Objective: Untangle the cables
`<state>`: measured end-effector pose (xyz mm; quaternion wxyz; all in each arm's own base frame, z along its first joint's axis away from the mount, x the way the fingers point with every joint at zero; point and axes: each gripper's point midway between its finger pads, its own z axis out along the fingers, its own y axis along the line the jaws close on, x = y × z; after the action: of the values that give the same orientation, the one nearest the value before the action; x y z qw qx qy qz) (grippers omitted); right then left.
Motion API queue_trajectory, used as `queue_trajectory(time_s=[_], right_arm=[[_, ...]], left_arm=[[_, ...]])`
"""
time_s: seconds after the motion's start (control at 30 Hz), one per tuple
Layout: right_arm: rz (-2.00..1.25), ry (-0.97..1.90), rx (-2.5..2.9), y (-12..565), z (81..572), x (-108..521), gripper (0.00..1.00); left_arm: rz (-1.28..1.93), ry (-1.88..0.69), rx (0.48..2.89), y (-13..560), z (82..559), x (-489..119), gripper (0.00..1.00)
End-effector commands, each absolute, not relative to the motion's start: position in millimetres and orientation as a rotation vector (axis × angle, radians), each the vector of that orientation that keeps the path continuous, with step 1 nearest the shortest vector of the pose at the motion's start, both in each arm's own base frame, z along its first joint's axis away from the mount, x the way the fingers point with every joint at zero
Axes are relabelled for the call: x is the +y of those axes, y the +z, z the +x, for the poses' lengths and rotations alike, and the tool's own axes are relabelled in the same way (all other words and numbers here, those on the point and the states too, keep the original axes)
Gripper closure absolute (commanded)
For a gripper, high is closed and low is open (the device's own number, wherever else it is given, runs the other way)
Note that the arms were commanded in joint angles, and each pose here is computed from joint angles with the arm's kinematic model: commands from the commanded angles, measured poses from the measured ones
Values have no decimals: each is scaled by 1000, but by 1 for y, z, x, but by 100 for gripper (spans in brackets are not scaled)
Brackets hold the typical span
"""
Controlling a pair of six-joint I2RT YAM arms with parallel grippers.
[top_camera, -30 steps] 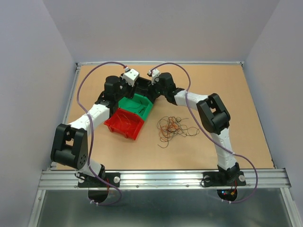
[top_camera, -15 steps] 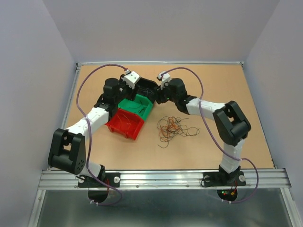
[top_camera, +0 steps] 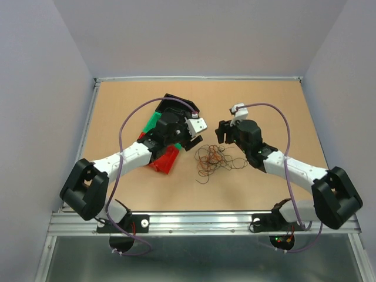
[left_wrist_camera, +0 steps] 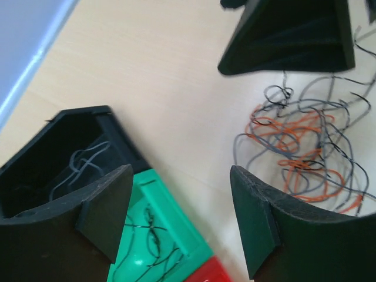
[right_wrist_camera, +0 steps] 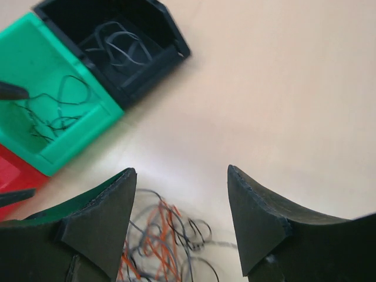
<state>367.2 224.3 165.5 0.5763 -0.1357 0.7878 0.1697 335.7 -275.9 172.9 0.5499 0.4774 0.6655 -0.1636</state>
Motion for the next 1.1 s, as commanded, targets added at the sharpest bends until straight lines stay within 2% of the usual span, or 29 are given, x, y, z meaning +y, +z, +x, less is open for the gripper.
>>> queue_trajectory(time_s=[0.0, 0.23, 0.47, 0.57, 0.67, 0.7, 0.77, 0.87, 0.9, 1.07], right_arm=[[-69, 276, 1846, 172, 352, 175, 33], [82, 293, 1731, 212, 316, 136, 34], [101, 299, 1709, 216, 305, 127, 34], [99, 296, 1713, 215, 306, 127, 35], [95, 294, 1717, 214, 306, 128, 37], [91, 295, 1719, 213, 306, 128, 40], [59, 315, 1728, 211, 305, 134, 46], [-12, 369, 1745, 209, 302, 147, 47], [-31, 377, 1743, 210, 303, 150, 48], [-149, 441, 1744, 205, 301, 170, 48]], left_arm=[[1267, -424, 1580, 162, 317, -303, 23], [1415, -463, 1683, 115, 304, -323, 27], [1477, -481, 1797, 79, 308, -328, 32], [1493, -471, 1834, 67, 311, -329, 38], [1516, -486, 1849, 62, 309, -330, 57], [1522, -490, 1850, 63, 309, -331, 70], [1512, -478, 1820, 75, 309, -330, 80], [1439, -478, 1713, 112, 310, -326, 97], [1415, -477, 1678, 124, 311, -326, 100], [1343, -482, 1584, 171, 303, -316, 100]])
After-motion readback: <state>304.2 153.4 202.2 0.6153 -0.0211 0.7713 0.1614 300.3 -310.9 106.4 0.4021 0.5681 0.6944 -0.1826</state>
